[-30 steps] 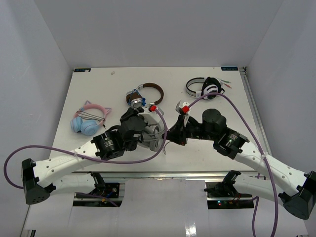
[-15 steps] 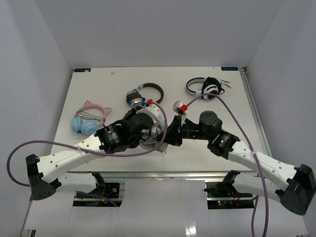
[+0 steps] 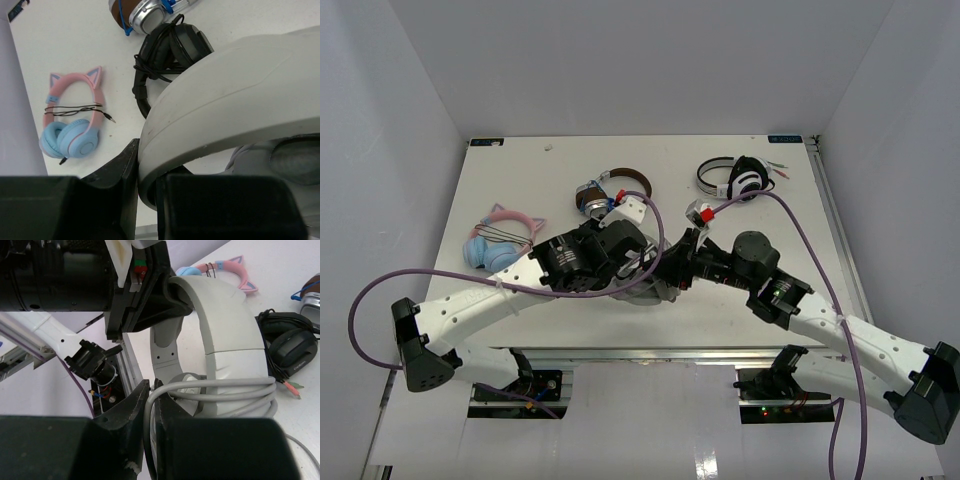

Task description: Wrap the headphones

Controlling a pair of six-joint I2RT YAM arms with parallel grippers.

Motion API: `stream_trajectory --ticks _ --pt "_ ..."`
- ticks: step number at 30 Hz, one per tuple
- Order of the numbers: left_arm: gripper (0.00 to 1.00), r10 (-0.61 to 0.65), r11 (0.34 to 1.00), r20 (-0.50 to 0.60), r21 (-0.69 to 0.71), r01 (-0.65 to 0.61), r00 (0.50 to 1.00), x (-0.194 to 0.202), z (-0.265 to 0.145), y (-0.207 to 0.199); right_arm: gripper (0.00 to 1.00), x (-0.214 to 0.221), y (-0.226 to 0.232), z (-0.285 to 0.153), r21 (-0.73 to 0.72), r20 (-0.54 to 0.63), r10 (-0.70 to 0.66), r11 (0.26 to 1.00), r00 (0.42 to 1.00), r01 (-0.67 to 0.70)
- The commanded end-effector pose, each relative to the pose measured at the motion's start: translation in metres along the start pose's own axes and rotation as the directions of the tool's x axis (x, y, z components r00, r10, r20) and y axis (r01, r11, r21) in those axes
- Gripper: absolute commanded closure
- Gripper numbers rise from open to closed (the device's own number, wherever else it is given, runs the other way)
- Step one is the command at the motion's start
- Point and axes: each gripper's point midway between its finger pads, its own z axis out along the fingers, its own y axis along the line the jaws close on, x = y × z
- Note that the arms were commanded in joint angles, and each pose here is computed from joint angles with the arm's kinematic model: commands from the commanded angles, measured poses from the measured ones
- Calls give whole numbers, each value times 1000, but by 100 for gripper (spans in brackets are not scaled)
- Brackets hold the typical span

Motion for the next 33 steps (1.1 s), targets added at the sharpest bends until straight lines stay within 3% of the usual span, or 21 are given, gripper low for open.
stream_trajectory --ticks 1,16,22,33 --pt "100 -298 948 78 139 286 951 -40 -22 -13 86 -6 -11 -5 83 43 -10 997 999 6" --pt "100 -430 897 107 159 411 897 -49 -32 -3 82 11 -4 -21 73 20 30 997 999 -31" --pt "100 -435 893 96 170 416 895 -48 -31 -7 82 11 -7 -21 89 16 22 996 1000 -23" --pt "100 -459 887 128 117 446 879 -48 -35 19 78 12 -6 -33 109 -24 -34 993 999 37"
